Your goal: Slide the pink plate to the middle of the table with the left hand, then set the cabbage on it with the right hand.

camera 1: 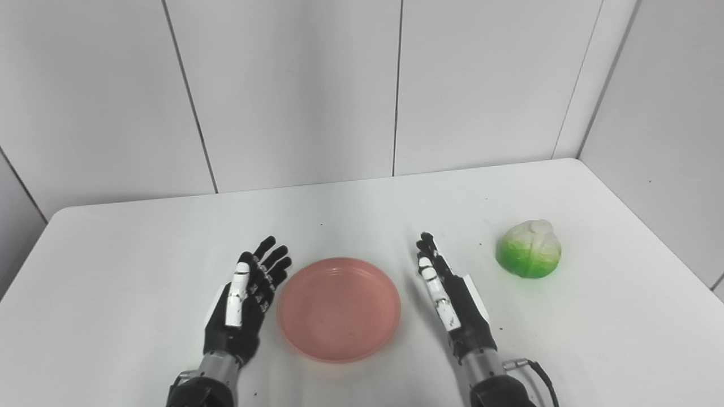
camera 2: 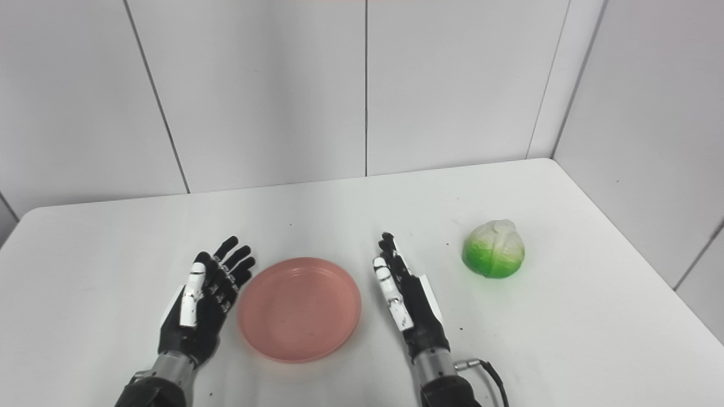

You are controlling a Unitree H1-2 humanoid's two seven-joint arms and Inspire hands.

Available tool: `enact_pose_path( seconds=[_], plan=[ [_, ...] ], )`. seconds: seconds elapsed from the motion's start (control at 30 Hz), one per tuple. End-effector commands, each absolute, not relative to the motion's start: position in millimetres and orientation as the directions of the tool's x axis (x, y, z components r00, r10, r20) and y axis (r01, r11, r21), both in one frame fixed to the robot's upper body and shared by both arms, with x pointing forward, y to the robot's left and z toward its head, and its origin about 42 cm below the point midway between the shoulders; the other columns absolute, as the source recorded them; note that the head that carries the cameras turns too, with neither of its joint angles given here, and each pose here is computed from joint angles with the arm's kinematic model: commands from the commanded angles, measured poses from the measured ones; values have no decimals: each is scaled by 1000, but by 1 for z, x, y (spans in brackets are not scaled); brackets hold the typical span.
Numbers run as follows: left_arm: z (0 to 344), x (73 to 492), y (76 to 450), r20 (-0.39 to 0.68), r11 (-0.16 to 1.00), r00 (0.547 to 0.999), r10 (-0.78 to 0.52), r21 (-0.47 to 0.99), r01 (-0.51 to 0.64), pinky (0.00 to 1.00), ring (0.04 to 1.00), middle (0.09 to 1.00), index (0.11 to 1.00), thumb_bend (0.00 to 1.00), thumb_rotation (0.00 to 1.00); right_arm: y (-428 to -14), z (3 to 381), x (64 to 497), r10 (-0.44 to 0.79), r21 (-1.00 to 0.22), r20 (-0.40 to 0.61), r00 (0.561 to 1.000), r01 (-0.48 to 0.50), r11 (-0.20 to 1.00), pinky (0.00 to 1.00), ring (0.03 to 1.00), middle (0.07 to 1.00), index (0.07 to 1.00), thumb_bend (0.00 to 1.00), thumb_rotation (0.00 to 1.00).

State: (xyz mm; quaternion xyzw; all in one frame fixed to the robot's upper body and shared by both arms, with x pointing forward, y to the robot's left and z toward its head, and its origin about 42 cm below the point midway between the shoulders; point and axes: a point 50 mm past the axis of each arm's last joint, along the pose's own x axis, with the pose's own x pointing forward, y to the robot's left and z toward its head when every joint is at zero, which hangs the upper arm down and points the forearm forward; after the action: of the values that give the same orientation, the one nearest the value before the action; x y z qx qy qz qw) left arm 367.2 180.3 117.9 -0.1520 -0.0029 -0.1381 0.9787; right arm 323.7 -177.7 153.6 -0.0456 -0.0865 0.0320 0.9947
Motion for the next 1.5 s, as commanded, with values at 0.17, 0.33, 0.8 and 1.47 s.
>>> enact_pose_path(
  seconds=[0.17, 0.33, 0.8, 1.47],
  plan=[
    [110, 371, 198, 34, 915, 963, -266, -305, 264, 972, 895, 889, 891, 459, 1000, -182, 205, 341, 63, -179, 378, 923, 6, 984, 970, 961, 960, 976, 430, 1000],
    [107, 372, 203, 34, 917, 963, -266, -300, 263, 957, 885, 879, 878, 454, 1000, -187, 221, 344, 50, -207, 418, 907, 42, 977, 988, 974, 958, 973, 490, 1000],
    [96, 380, 224, 15, 908, 961, -276, -325, 266, 932, 875, 873, 871, 432, 1000, -215, 270, 353, 28, -456, 564, 825, 283, 844, 888, 921, 940, 945, 478, 1000],
    [98, 390, 248, -14, 899, 964, -267, -365, 244, 920, 880, 882, 879, 410, 1000, -283, 291, 346, -165, -586, 550, 819, 519, 622, 895, 956, 982, 1000, 845, 710]
  ],
)
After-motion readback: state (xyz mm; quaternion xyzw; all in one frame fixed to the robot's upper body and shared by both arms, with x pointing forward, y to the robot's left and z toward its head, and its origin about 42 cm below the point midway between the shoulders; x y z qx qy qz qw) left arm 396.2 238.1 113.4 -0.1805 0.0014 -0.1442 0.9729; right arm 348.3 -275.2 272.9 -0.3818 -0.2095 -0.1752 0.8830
